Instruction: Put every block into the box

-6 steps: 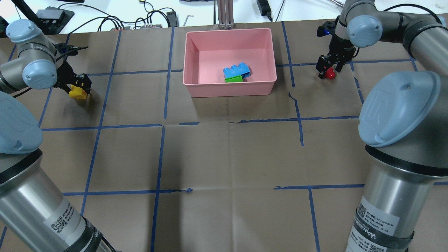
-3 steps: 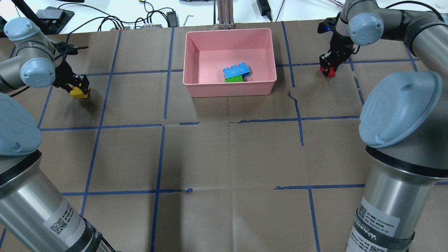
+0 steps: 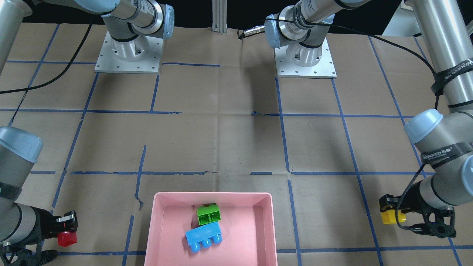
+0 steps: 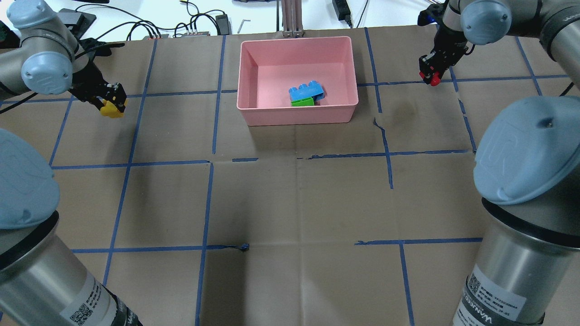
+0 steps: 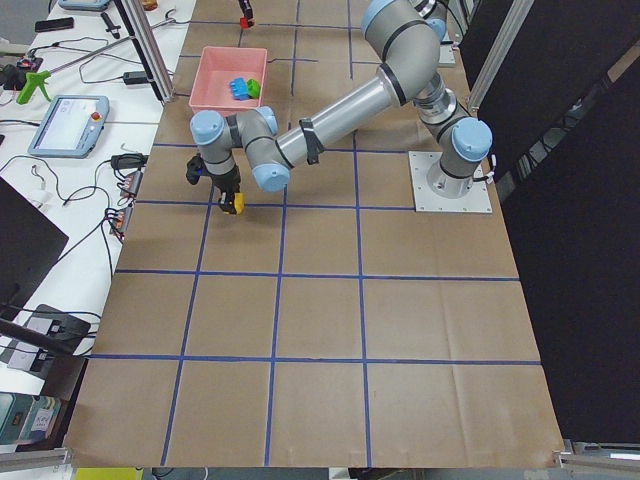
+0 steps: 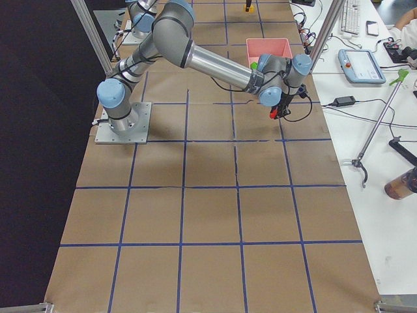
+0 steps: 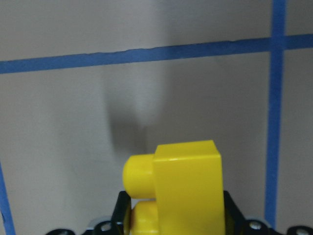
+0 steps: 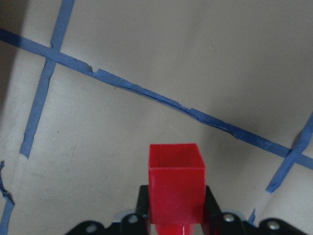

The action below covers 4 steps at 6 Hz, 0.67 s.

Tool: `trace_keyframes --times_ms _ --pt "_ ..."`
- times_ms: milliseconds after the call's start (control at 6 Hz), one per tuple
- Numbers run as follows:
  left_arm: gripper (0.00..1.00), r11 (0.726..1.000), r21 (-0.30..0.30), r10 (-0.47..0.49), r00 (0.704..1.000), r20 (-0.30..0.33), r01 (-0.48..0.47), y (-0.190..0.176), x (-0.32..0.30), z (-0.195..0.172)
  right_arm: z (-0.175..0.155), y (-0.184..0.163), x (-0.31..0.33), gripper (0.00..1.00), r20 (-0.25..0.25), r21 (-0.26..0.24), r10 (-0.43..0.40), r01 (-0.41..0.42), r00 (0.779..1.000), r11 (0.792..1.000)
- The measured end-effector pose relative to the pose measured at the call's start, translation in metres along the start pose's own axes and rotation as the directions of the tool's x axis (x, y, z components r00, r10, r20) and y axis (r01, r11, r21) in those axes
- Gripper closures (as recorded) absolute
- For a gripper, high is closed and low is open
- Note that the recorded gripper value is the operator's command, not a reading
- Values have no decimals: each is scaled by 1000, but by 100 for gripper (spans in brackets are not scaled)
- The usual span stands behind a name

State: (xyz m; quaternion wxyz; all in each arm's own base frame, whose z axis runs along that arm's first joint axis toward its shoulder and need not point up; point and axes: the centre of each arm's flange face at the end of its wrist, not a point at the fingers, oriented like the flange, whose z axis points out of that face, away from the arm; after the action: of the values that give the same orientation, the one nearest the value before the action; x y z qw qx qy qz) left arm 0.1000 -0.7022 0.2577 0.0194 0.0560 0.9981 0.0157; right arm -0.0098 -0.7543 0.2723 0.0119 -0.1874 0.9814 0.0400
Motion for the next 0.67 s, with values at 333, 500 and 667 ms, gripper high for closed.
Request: trace_keyframes --times_ms 333,500,667 --pt "92 993 28 -119 993 -3 119 -7 108 -51 -76 38 -26 80 20 -37 142 -141 990 989" --pt "91 973 60 -221 975 -24 222 -16 162 -75 -104 55 -39 81 26 -57 193 -191 981 980" --pt "91 950 82 -299 953 -56 302 -30 221 -99 -126 71 -51 81 29 -74 227 -225 973 972"
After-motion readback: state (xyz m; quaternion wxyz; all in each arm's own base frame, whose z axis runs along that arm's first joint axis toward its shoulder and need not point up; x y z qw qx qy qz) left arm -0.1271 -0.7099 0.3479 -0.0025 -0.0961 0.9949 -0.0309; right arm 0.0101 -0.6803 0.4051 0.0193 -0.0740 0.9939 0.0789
